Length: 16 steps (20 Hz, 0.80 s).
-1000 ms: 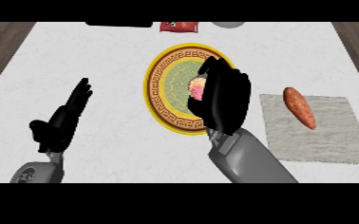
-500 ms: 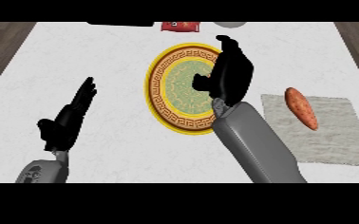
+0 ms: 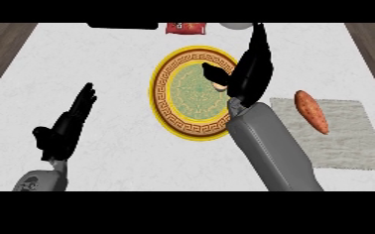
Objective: Pick the cupcake from the placemat and place it in the plate
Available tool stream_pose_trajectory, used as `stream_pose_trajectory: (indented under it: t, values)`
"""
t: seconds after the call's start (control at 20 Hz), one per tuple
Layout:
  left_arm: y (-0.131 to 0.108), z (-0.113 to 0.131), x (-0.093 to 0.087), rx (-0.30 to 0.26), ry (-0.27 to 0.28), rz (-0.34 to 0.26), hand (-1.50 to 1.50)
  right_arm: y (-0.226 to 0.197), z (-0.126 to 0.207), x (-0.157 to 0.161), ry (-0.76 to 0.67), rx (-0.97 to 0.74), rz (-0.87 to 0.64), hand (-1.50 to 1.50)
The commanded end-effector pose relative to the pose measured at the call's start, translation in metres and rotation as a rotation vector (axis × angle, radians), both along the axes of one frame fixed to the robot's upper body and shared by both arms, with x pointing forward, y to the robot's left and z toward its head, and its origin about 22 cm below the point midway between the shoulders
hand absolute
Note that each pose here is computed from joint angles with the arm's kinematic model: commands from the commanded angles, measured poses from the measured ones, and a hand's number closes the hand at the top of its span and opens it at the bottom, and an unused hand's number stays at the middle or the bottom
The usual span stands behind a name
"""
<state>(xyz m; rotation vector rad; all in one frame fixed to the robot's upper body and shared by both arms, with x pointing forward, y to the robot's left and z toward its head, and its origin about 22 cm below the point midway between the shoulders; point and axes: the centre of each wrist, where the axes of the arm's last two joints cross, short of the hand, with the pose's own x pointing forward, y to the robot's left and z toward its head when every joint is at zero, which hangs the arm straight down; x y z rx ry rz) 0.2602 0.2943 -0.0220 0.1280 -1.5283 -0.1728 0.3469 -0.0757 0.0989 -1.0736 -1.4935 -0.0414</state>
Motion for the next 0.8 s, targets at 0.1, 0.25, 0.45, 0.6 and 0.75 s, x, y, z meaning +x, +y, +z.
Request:
stream_pose_trajectory:
  t: [0.1, 0.25, 0.45, 0.6, 0.75]
  values:
    - [-0.003, 0.002, -0.011, 0.002, 0.009, 0.017, 0.00, -0.014, -0.014, -0.029, -0.158, 0.326, -0.090, -1.50]
    - [0.012, 0.004, -0.005, -0.012, 0.015, 0.039, 0.00, -0.023, -0.041, -0.059, -0.219, 0.347, -0.090, -1.50]
    - [0.001, 0.005, -0.009, 0.011, -0.001, 0.041, 0.00, -0.052, -0.046, -0.106, -0.197, 0.338, -0.052, -1.50]
    - [0.013, 0.011, -0.001, -0.006, 0.004, 0.050, 0.00, -0.072, -0.056, -0.140, -0.187, 0.310, -0.013, -1.50]
    - [-0.004, -0.011, -0.012, -0.003, -0.010, 0.051, 0.00, -0.070, -0.076, -0.167, -0.192, 0.287, 0.020, -1.50]
